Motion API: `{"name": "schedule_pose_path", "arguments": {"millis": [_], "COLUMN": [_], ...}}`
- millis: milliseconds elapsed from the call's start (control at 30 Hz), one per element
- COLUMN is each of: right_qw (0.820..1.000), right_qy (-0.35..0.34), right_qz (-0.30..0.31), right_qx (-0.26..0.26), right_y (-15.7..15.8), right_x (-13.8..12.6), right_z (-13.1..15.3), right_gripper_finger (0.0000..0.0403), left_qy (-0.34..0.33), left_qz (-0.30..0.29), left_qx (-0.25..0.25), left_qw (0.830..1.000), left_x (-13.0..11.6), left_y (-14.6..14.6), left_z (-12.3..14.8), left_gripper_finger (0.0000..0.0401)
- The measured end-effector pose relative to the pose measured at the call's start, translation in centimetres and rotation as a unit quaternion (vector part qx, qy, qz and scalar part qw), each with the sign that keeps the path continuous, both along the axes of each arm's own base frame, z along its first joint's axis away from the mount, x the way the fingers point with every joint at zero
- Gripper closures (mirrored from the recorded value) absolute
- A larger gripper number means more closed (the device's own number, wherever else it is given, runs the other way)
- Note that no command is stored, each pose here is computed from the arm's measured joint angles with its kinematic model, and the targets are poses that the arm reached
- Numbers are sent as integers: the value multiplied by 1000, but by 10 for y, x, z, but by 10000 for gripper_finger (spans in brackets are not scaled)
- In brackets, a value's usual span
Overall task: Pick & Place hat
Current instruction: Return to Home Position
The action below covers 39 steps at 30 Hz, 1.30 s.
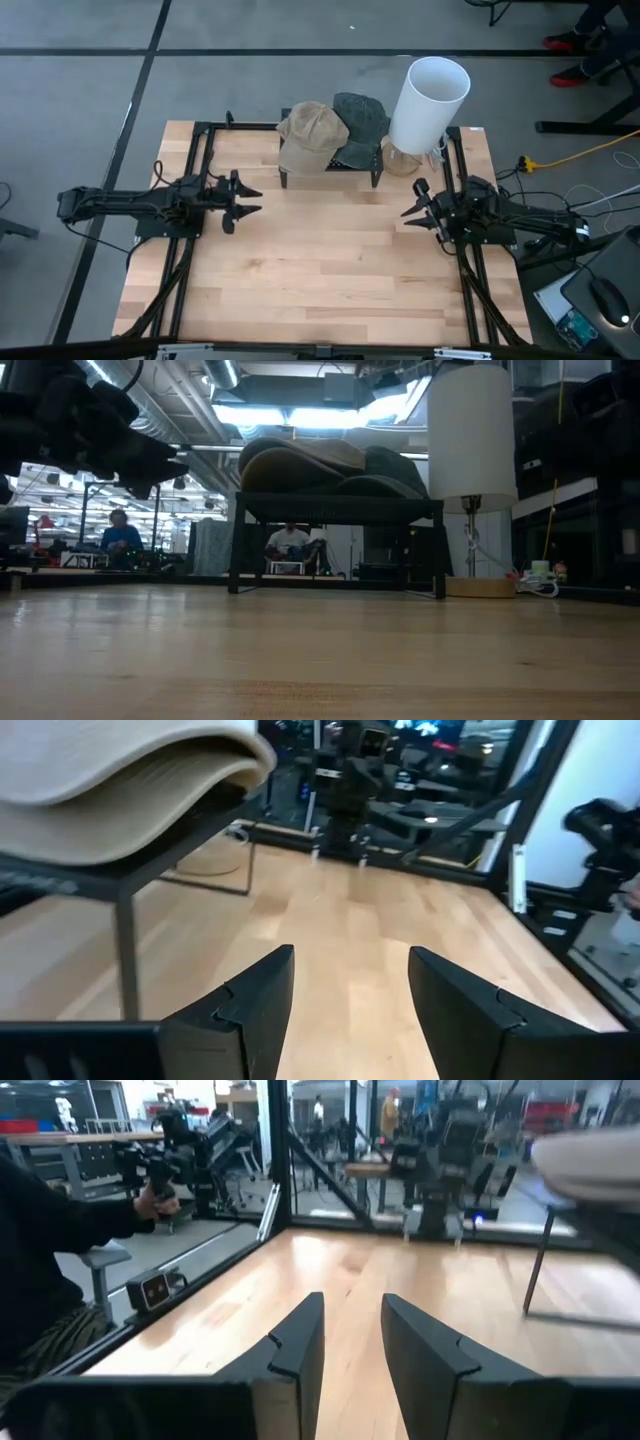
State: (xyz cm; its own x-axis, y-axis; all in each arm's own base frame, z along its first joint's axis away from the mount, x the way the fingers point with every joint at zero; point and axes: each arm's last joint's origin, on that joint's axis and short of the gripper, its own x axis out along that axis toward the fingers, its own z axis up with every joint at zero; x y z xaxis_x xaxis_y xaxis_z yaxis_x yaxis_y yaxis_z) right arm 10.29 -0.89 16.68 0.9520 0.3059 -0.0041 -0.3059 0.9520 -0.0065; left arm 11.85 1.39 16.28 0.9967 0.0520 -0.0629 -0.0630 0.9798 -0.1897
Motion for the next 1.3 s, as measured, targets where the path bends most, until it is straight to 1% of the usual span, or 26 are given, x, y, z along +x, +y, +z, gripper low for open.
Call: {"name": "schedule_pose_path", "arguments": {"millis": [100,233,333,400,467,1300], "right_qw": [1000,998,997,997,997,997], "right_qy": [26,42,47,47,47,47], "right_qz": [0,-1,-2,-2,-2,-2], "right_qx": [10,44,60,61,58,60], "right_y": [0,0,0,0,0,0], "right_x": [0,0,0,0,0,0], "right_z": [-5,-6,-6,-6,-6,-6], "right_gripper_finger": [299,299,299,299,299,299], "left_qy": [11,27,44,51,50,50], "left_qz": [17,43,58,62,63,63], "left_qx": [-2,-7,-35,-53,-61,-61], "left_qw": [1000,999,997,995,995,995], "left_x": [-2,-3,-4,-4,-4,-4], "left_y": [2,5,5,5,5,5], "left_z": [-2,-5,-9,-11,-11,-11], "left_gripper_finger": [208,209,211,211,210,211]}}
